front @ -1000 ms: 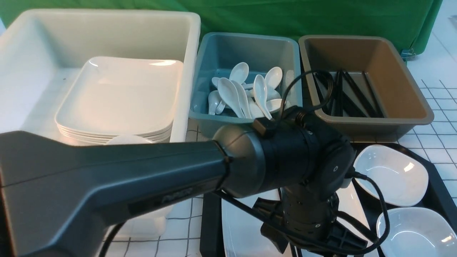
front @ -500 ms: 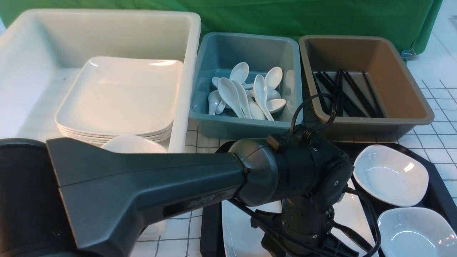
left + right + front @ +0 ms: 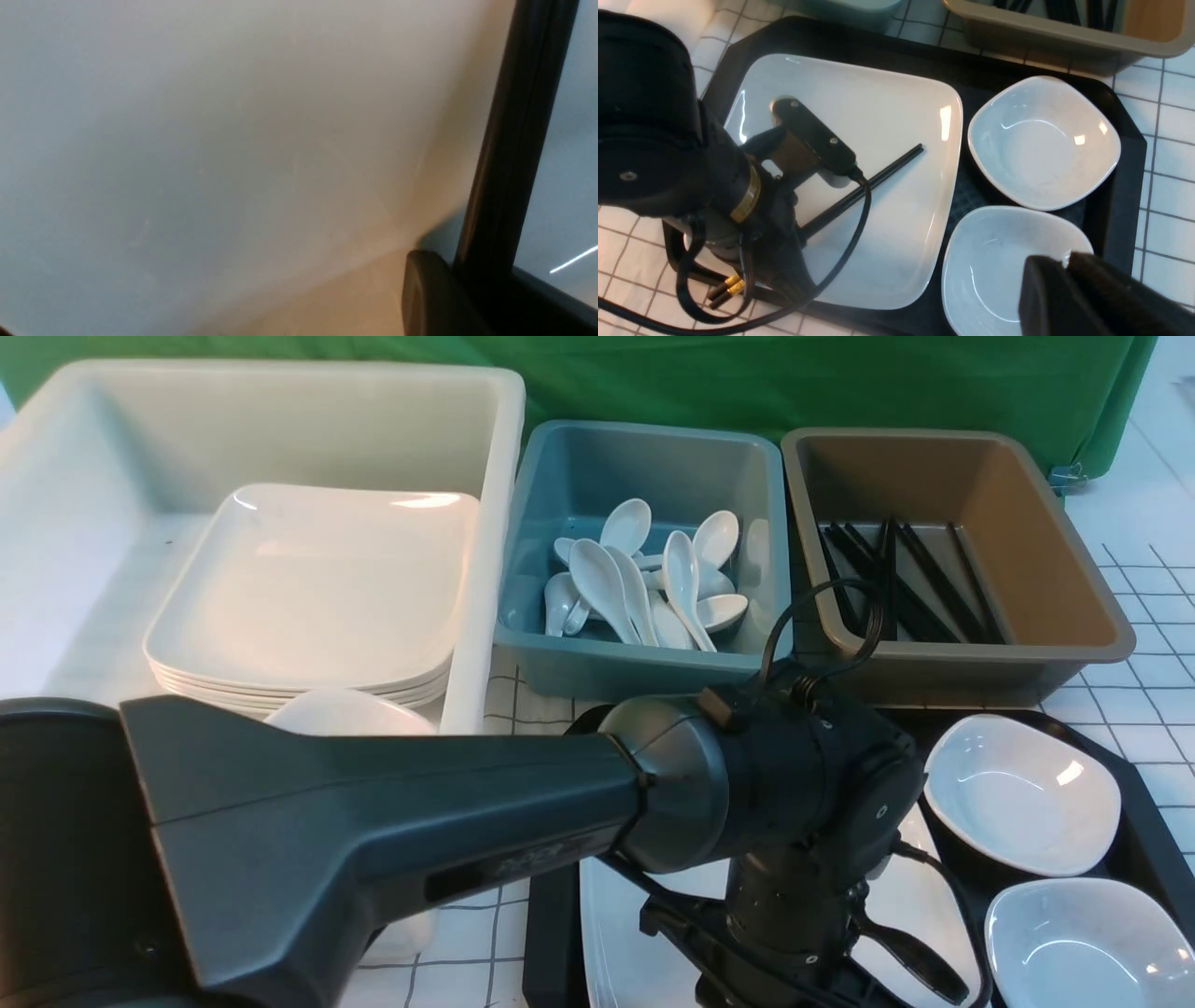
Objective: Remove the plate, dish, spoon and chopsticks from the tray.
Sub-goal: Use the left arm to grab a pair of chopsticks from the plate, then use the left arm to put the chopsticks into the small storage box on the right, then use the right arm to grab a small plate from the dinner plate, then use the right arm to put the small plate into the large storage box on the left, then use the right arm to grab a small plate from the dinner plate
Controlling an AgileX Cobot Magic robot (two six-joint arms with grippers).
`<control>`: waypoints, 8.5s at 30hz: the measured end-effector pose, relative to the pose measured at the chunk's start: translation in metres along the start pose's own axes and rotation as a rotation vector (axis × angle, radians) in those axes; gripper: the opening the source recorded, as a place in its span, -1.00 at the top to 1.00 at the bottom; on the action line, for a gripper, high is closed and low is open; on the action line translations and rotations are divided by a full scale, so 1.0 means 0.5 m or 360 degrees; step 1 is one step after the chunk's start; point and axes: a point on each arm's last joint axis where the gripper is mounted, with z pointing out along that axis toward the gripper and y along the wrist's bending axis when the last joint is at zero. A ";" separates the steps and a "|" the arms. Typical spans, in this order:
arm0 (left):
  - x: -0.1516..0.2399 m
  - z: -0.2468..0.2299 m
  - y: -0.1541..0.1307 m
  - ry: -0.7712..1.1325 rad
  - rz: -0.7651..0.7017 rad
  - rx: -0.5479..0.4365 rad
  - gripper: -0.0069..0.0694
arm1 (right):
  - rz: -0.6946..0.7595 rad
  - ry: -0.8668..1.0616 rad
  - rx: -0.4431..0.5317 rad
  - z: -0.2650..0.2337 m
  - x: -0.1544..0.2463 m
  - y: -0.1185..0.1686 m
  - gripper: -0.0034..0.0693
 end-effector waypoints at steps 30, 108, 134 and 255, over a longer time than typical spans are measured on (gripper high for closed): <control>-0.364 -0.214 0.081 -0.1847 0.0074 0.0423 0.55 | -0.0029 -0.0309 0.0014 -0.003 -0.035 -0.001 0.69; 0.061 -0.326 0.183 -0.0694 0.0294 0.0140 0.80 | 0.0057 0.0358 0.0112 0.123 -0.023 -0.021 0.67; 0.304 -0.363 0.243 -0.1069 0.0205 0.0270 0.80 | -0.0424 0.1021 0.0167 0.443 0.201 0.025 -0.71; 0.248 -0.326 0.304 -0.0924 0.0073 0.0402 0.82 | -0.0448 0.1009 0.0182 0.606 0.039 -0.074 -0.40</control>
